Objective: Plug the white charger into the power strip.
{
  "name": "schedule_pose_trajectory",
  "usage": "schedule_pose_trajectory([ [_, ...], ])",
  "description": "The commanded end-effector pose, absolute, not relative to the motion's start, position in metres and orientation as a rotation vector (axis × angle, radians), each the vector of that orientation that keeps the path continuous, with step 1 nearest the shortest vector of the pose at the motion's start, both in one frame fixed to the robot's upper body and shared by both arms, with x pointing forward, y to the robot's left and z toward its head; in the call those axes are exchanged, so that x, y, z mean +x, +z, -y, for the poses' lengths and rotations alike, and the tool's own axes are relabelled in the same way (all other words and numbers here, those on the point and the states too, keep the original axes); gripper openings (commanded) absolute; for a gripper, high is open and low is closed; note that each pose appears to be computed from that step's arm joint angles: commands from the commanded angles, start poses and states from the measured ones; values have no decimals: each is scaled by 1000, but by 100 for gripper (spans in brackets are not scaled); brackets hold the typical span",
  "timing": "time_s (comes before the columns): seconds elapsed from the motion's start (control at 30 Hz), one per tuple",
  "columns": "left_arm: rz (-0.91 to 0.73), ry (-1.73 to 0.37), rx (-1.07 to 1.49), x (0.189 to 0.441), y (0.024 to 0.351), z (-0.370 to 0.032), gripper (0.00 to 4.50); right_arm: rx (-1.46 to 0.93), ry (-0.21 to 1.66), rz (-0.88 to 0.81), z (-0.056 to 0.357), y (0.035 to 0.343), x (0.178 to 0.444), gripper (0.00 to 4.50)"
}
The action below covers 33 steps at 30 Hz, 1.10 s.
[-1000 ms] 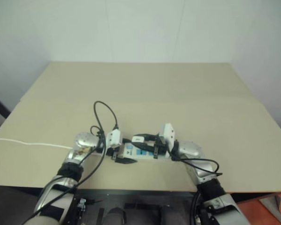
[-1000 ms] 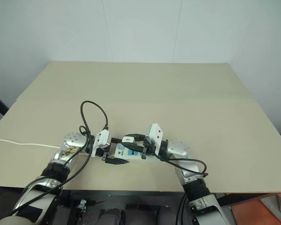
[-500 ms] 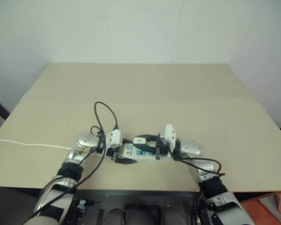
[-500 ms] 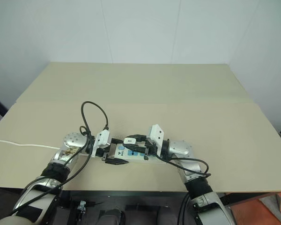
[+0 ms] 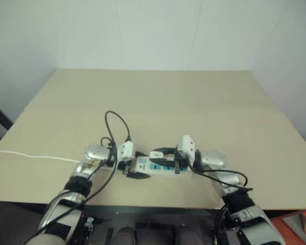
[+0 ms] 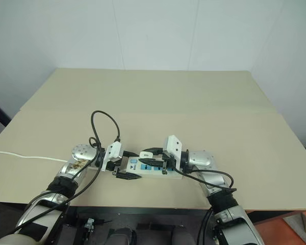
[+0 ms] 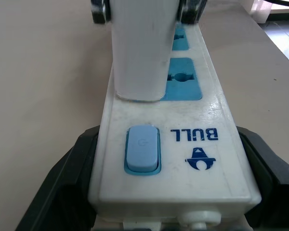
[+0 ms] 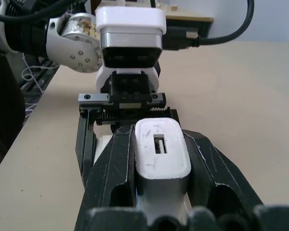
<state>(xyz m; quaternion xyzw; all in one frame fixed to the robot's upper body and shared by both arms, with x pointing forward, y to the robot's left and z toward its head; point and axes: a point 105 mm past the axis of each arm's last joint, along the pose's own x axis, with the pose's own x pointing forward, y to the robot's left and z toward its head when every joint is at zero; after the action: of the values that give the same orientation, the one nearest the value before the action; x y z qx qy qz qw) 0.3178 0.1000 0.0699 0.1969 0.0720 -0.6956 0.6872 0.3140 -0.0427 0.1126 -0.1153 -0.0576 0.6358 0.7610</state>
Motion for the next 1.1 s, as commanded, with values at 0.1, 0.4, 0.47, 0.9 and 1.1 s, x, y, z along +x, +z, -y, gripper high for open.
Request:
schedule_pose_trajectory([
  [0.1,-248,-1611,476,305,51,-105,331,-238,1358,-82,51,83,323,118],
  [0.4,-245,-1604,473,306,52,-105,331,-242,1369,-168,64,72,322,118],
  [0.47,-243,-1604,473,306,53,-104,331,-225,1358,-173,63,72,324,118],
  [0.9,-241,-1603,475,307,53,-103,331,-227,1377,-172,56,67,315,118],
  [1.1,-240,-1604,473,307,53,-103,331,-221,1390,-169,52,68,312,282],
])
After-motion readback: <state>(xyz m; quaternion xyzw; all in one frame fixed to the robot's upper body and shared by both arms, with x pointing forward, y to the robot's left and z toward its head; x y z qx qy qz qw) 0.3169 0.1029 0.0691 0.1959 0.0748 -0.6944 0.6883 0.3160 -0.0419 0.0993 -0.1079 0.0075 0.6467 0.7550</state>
